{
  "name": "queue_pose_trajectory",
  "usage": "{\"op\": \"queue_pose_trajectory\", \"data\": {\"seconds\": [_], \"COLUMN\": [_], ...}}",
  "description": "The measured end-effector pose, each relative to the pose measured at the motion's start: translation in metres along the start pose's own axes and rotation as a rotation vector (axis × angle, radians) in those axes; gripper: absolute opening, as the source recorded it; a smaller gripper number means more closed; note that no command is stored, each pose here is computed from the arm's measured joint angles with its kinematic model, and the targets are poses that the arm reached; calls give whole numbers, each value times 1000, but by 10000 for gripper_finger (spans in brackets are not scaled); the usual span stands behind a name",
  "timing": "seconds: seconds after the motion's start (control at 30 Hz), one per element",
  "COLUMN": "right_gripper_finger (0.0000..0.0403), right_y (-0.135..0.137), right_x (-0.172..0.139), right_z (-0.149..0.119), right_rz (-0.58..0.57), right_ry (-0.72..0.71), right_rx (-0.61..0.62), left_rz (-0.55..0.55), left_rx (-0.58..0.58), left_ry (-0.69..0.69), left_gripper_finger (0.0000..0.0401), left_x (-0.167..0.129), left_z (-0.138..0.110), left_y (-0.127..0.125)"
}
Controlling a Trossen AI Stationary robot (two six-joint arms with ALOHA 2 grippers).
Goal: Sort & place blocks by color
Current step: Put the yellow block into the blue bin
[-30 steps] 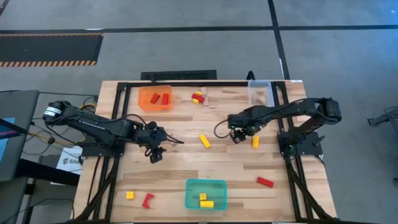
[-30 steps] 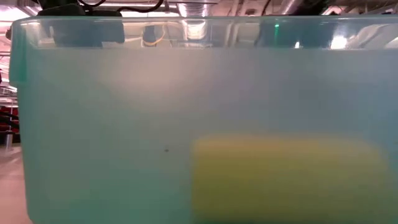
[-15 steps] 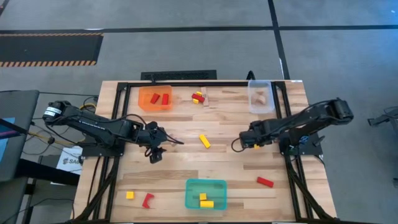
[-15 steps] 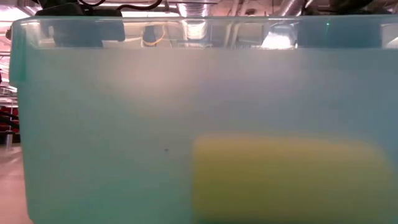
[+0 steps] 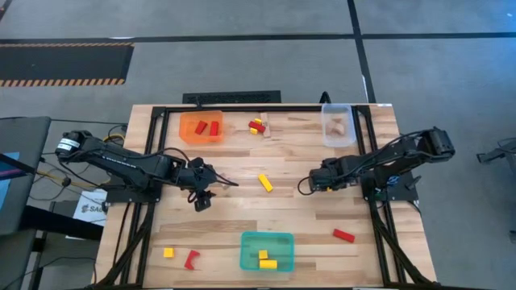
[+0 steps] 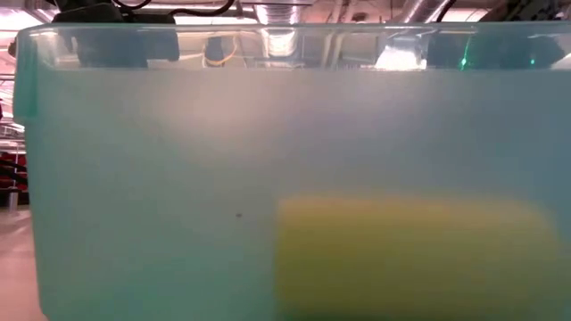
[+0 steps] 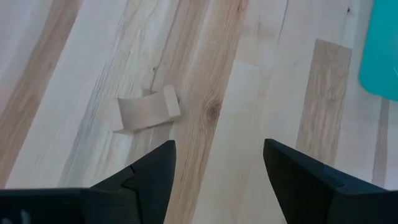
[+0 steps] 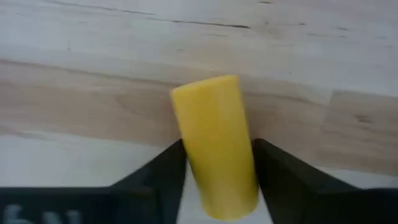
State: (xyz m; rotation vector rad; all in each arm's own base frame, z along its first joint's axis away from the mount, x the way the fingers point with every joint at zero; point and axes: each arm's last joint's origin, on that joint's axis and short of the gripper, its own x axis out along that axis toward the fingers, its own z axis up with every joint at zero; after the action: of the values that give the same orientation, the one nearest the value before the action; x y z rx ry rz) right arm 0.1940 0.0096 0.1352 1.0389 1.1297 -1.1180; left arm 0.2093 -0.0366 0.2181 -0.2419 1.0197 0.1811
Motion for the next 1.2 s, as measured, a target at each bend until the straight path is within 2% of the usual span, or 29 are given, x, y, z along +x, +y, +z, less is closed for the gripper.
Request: {"op": "queue_pose_trajectory", "data": {"seconds": [0.1,0.13,0.2,0.4,0.67,0.83,1.03,1.1,1.2], "right_gripper_finger": [115,108,109,109,109,109,109,109,109], "right_y": [2,3,8,39,86,99,107,116,124], "right_x": [-1,-3,-8,-48,-108,-131,-130,-128,-115], "right_z": [0,-1,-3,-8,-21,-42,-75,-91,-117], "right_rz": [21,31,59,266,645,882,979,1055,1104], "right_ry": [-4,-4,-16,-112,-230,-250,-224,-217,-167], "right_rx": [-36,-56,-101,-220,-478,-703,-832,-847,-869], "left_rz": [-5,-6,-6,-6,-12,-18,-103,-125,-162], "left_rx": [-3,-4,-11,-12,8,10,47,73,104], "left_ry": [2,3,3,2,-10,-23,-41,-46,-40], "left_gripper_finger": [228,228,228,228,228,228,228,228,228], "left_x": [0,0,0,0,0,0,0,-1,-1], "left_z": [0,0,0,0,1,2,6,7,7], "left_y": [0,0,0,0,-1,-1,-5,-7,-8]}}
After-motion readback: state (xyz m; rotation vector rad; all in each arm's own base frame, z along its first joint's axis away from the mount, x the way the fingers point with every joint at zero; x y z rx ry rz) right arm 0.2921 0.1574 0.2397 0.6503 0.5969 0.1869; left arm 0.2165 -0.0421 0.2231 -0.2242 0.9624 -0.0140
